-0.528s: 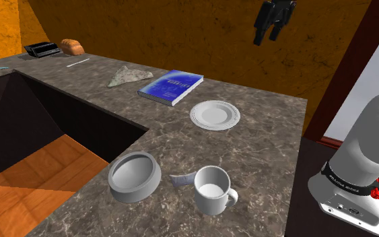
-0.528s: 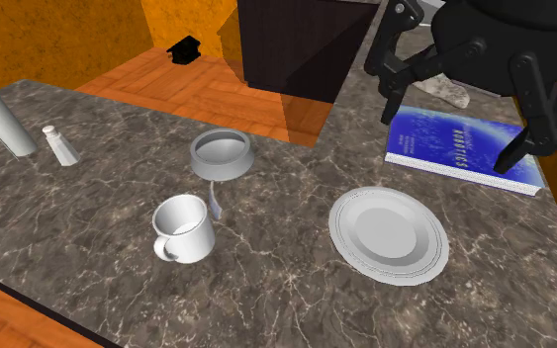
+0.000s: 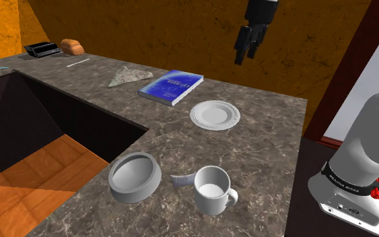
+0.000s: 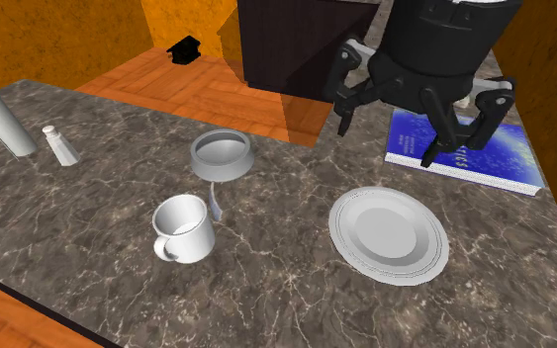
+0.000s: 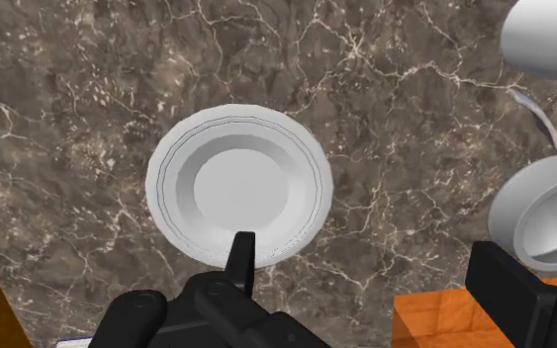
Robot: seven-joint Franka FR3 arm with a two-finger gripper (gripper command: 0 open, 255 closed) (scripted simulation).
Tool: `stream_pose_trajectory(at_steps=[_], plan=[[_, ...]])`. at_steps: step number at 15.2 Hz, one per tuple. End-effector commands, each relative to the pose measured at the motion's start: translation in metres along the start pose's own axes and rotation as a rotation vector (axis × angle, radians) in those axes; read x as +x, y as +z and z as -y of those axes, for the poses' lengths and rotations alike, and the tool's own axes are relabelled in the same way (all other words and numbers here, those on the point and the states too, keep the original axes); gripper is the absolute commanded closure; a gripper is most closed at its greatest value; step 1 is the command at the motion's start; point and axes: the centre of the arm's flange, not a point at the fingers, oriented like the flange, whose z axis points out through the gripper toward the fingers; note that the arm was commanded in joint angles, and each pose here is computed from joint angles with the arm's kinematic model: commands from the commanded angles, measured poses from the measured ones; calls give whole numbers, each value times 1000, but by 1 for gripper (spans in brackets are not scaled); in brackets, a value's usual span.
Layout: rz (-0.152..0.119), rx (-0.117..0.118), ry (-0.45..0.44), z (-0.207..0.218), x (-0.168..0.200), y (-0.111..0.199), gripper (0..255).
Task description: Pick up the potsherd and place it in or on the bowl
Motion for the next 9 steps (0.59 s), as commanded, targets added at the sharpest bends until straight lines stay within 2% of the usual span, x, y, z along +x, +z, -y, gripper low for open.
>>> stream_pose_trajectory(at_steps=[1,9], plan=[[17,16,-53,14,12,22,0],[87,80,-259,72,45,102,0]])
